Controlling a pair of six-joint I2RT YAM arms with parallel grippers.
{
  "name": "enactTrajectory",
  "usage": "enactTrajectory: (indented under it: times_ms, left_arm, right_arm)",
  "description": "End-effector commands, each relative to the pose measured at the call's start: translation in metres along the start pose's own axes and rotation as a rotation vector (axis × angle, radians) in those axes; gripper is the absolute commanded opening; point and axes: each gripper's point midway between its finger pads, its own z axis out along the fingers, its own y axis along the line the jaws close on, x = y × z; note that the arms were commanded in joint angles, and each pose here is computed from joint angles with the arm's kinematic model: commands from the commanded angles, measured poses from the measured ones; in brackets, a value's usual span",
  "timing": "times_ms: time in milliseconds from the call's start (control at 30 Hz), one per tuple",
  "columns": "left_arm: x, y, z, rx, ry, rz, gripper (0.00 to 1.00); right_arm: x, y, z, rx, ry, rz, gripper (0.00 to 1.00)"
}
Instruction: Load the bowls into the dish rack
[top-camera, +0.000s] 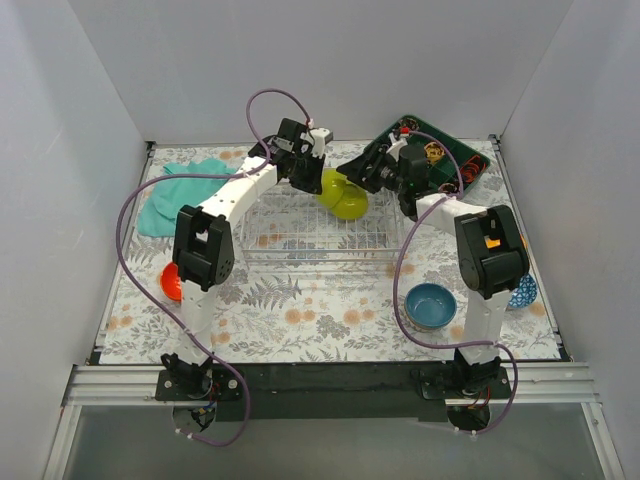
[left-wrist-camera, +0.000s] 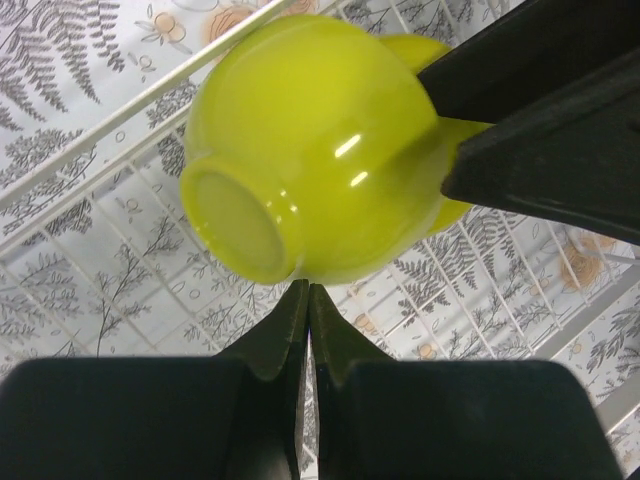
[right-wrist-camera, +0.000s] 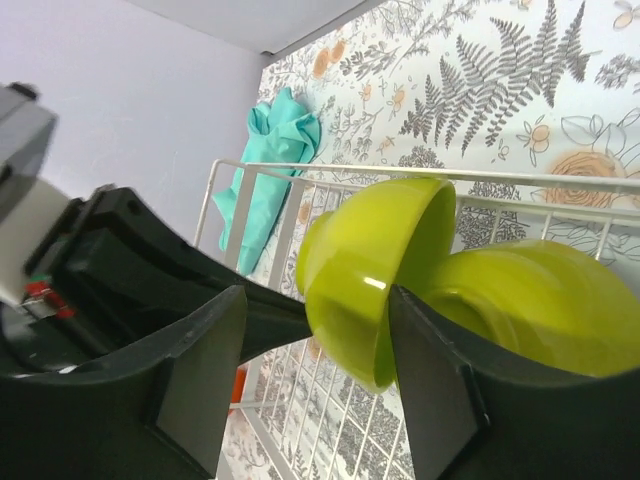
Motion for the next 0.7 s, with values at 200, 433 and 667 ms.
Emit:
enactTrajectory:
  times_ms: [200,433,667]
  left_arm:
    - [-0.025,-0.017,0.011,0.044,-0.059,0.02,0.0]
    - [-0.043,-0.045,0.017,0.093,-0.103,0.051,0.0]
    - [-0.044,-0.075,0.037,0.139,-0.101,0.081,0.0]
  right_arm:
    - [-0.046,0.049,-0.039,-0.042,-0.101,-0.276,0.68]
    - [-0.052,0.047,-0.057,-0.023,-0.114,-0.326,0.68]
    - [-0.057,0.043,-0.076,-0.001,-0.135,-0.341,0.68]
